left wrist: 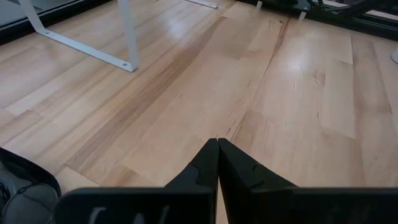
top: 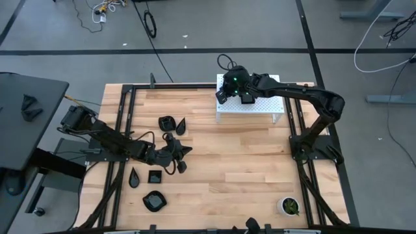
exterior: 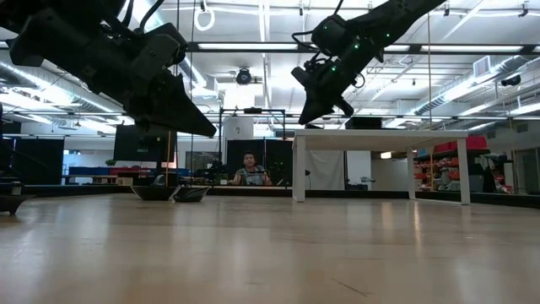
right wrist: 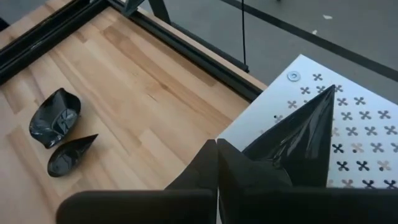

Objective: Pick & Place Mini shaped plates
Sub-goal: Stack the black drop shaped plate on the black drop shaped plate on the shelf

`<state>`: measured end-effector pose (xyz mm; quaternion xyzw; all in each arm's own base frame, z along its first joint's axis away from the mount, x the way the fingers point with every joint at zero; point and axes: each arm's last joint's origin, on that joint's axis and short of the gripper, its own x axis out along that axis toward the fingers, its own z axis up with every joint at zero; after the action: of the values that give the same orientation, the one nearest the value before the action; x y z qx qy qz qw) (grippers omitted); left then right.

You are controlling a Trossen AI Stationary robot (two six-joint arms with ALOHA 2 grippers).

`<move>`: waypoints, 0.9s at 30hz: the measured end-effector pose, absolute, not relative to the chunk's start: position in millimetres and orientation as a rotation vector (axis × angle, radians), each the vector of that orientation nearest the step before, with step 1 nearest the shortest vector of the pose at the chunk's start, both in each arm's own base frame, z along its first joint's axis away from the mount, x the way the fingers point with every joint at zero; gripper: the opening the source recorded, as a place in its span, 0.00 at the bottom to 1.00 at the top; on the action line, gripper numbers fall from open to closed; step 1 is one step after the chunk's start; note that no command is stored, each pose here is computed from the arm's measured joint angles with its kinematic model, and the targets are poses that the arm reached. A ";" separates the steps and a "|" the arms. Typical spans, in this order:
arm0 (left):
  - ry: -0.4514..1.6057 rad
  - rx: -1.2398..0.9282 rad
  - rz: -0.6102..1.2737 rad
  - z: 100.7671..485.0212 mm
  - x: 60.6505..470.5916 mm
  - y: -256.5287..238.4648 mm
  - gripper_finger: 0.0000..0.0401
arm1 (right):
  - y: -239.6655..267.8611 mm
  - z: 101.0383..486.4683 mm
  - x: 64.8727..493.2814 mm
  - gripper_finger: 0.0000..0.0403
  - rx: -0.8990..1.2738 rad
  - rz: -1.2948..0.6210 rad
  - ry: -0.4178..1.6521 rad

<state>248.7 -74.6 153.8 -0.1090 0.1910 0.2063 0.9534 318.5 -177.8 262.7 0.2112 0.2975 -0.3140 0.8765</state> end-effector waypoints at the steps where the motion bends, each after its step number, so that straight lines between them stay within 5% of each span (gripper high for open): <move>1: 0.388 -0.222 0.419 153.8 248.7 -74.6 0.03 | -178.0 262.7 318.4 0.01 0.441 -0.655 0.621; 27: 0.389 -0.221 0.419 153.7 248.7 -74.5 0.03 | -178.1 260.3 316.9 0.01 0.473 -0.661 0.639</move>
<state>248.7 -74.5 153.7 -0.1090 0.1912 0.2063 0.9534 316.9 -178.1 260.3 0.2259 0.3055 -0.3160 0.8694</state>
